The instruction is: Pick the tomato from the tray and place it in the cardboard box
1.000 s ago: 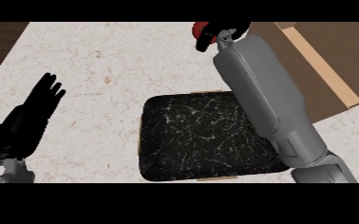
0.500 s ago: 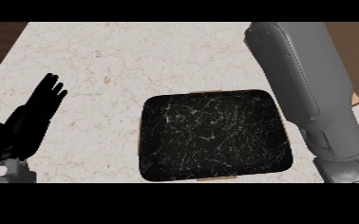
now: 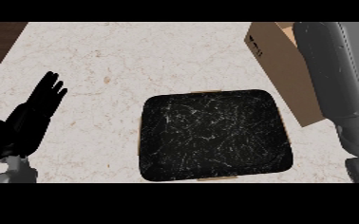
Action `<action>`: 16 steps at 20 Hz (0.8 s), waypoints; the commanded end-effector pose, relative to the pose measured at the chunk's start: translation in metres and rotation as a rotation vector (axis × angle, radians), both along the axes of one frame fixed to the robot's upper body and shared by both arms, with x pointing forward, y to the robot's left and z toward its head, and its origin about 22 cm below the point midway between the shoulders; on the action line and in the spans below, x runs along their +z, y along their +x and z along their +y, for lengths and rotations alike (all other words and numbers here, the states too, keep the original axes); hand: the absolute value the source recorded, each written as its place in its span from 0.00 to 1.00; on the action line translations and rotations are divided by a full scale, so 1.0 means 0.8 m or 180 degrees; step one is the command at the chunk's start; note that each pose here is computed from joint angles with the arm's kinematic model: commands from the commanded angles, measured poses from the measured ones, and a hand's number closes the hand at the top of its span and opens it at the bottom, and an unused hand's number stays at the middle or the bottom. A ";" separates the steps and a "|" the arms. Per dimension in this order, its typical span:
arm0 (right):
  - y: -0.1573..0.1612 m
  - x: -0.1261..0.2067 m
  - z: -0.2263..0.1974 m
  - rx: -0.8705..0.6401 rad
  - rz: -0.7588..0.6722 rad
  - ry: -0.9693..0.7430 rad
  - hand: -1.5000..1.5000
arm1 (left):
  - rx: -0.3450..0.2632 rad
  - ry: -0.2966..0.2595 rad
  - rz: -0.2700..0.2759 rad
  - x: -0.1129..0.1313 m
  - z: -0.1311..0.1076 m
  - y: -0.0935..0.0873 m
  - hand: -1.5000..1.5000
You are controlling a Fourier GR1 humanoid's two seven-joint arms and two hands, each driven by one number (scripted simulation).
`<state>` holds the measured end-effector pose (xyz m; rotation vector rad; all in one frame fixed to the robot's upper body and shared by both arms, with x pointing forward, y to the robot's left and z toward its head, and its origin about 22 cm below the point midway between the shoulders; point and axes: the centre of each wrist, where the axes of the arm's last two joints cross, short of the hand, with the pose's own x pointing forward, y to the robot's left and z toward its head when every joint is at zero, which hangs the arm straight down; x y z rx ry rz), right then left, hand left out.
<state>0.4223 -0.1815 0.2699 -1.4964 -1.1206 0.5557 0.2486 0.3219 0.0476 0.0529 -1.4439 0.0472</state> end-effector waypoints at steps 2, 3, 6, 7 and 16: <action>0.015 -0.032 -0.044 0.0009 -0.0083 0.0010 1.00 | -0.0073 0.0004 -0.0035 -0.018 0.000 0.003 0.50; 0.005 -0.019 -0.083 0.0064 -0.0080 -0.0001 1.00 | -0.0013 -0.0026 0.0003 -0.006 -0.013 -0.013 0.50; 0.009 -0.063 -0.051 0.0124 -0.0090 0.0001 1.00 | -0.0021 -0.0049 0.0016 0.002 -0.011 -0.003 0.50; 0.023 -0.063 -0.085 0.0055 -0.0102 0.0061 1.00 | -0.0030 0.0025 -0.0005 0.001 -0.003 0.005 0.50; 0.032 -0.139 -0.138 0.0046 0.0476 0.0675 1.00 | -0.0055 0.0020 -0.0009 0.004 0.001 -0.003 0.50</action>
